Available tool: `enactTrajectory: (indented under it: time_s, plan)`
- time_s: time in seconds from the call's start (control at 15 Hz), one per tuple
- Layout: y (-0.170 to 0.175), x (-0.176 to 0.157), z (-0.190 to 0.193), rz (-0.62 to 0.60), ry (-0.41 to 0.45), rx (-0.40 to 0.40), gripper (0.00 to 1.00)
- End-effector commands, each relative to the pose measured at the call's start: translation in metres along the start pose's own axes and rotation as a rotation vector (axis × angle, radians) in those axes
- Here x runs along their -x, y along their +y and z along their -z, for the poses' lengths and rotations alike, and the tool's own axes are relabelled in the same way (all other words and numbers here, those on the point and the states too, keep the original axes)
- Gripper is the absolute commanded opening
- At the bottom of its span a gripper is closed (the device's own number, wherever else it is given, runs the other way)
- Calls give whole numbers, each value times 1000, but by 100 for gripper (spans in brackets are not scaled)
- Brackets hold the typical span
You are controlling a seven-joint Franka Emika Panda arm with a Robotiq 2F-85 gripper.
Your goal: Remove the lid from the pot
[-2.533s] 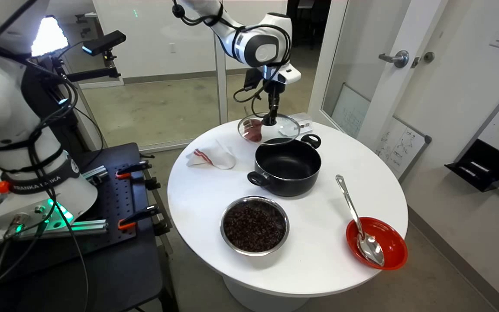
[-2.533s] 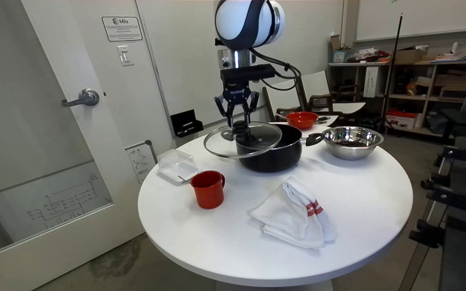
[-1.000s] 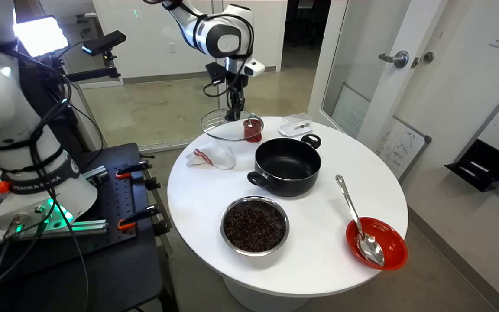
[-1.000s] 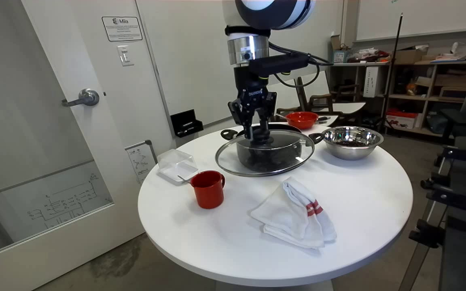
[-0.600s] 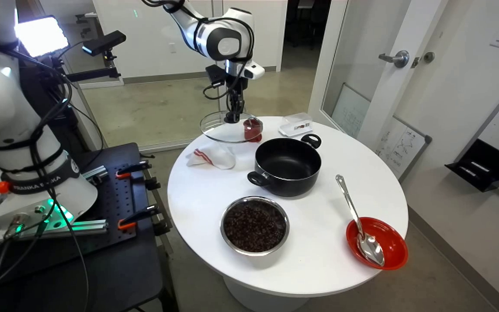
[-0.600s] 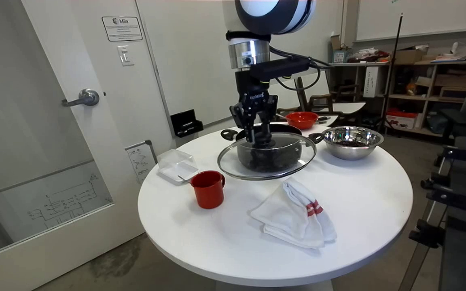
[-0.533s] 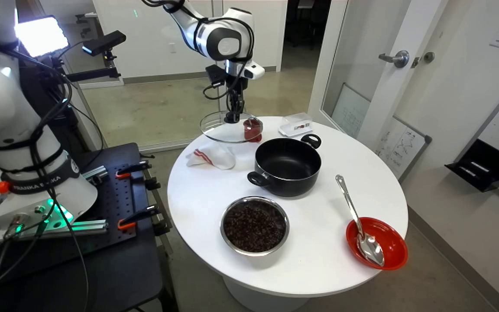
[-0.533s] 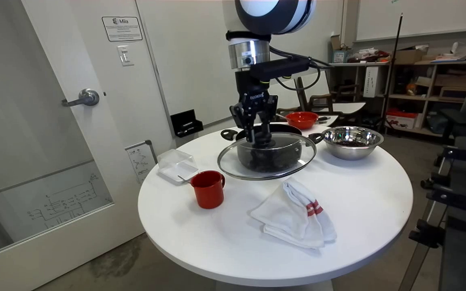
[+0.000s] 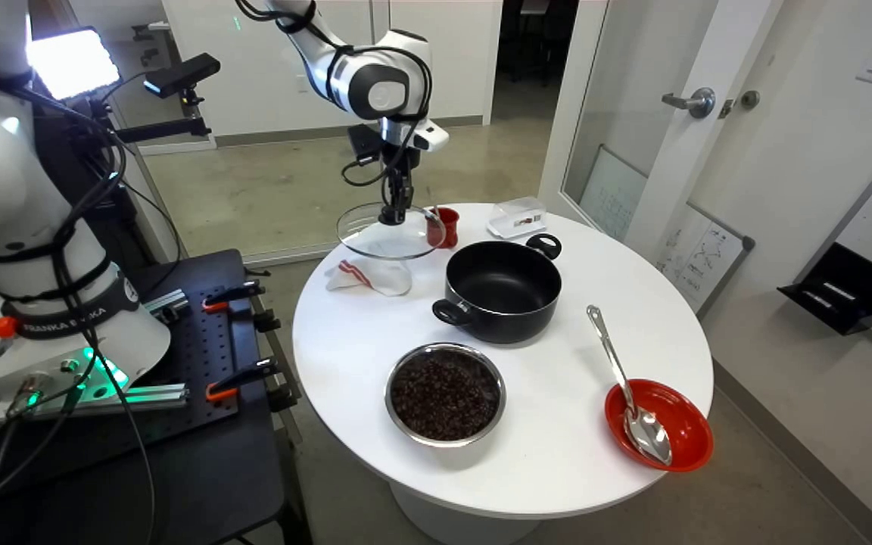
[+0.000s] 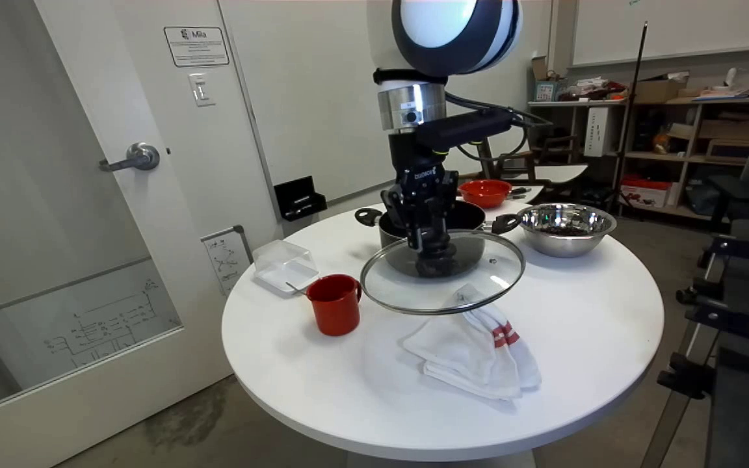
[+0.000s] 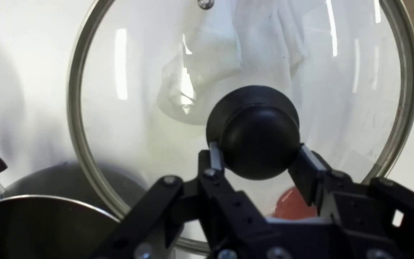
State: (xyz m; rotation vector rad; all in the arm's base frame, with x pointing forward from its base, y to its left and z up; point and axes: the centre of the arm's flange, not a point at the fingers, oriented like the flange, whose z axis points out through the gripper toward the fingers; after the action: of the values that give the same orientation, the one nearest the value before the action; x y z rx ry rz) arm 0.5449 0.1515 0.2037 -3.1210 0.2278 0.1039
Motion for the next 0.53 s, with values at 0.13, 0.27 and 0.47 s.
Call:
enactTrajectory:
  time_s: [0.13,0.27,0.47]
  plan:
    - [-8,48,14,31,43,-50,24]
    - [-12,53,11,37,40,-43,24]
    - [-16,57,3,46,21,-36,24]
